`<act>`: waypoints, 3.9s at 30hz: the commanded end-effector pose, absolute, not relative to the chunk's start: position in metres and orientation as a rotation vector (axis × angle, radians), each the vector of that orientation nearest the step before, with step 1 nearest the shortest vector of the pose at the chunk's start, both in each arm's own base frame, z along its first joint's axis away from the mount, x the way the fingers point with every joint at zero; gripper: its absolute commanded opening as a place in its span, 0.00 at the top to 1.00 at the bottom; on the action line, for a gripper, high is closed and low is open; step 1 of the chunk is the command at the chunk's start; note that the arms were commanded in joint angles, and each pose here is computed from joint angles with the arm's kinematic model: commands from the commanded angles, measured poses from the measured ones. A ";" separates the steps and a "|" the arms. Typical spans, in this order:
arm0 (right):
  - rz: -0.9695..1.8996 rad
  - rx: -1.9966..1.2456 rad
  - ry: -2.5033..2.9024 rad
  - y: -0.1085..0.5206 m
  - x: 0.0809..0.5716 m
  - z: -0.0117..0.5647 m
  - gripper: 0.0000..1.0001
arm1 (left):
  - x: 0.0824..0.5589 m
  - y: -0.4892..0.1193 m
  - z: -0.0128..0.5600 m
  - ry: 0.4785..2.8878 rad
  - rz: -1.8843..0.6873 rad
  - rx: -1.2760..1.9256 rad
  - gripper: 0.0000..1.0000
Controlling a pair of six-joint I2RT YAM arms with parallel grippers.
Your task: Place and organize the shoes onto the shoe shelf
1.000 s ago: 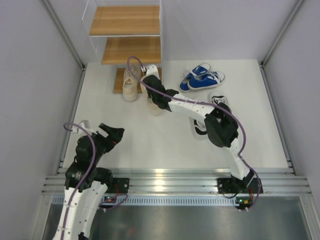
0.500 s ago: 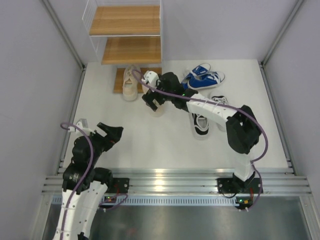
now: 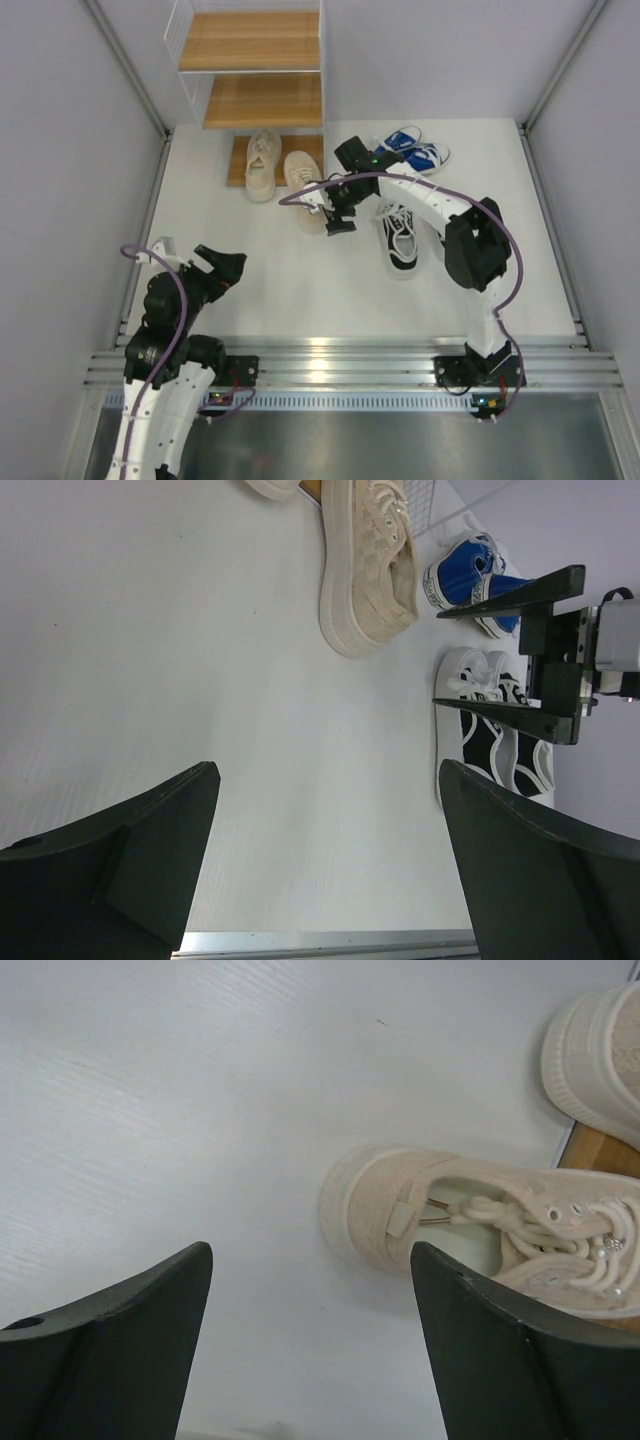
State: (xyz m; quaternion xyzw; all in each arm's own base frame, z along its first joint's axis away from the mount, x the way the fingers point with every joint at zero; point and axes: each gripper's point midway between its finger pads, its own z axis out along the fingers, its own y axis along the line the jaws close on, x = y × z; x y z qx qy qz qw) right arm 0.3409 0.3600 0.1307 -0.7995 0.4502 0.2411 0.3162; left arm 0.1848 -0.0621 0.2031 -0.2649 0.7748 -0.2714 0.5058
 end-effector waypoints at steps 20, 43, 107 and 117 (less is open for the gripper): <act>0.438 -2.037 1.333 0.403 0.382 0.093 0.49 | 0.185 -0.063 0.212 1.824 -0.686 -0.647 0.04; 0.145 -1.769 1.282 0.439 0.470 0.146 0.82 | 0.185 -0.061 0.214 1.819 -0.677 -0.646 0.04; 0.112 -1.730 1.020 0.447 0.457 0.174 0.31 | 0.193 -0.066 0.215 1.820 -0.705 -0.653 0.02; 0.448 -1.845 1.149 0.386 0.343 0.222 0.15 | 0.205 -0.092 0.205 1.924 -0.819 -0.626 0.02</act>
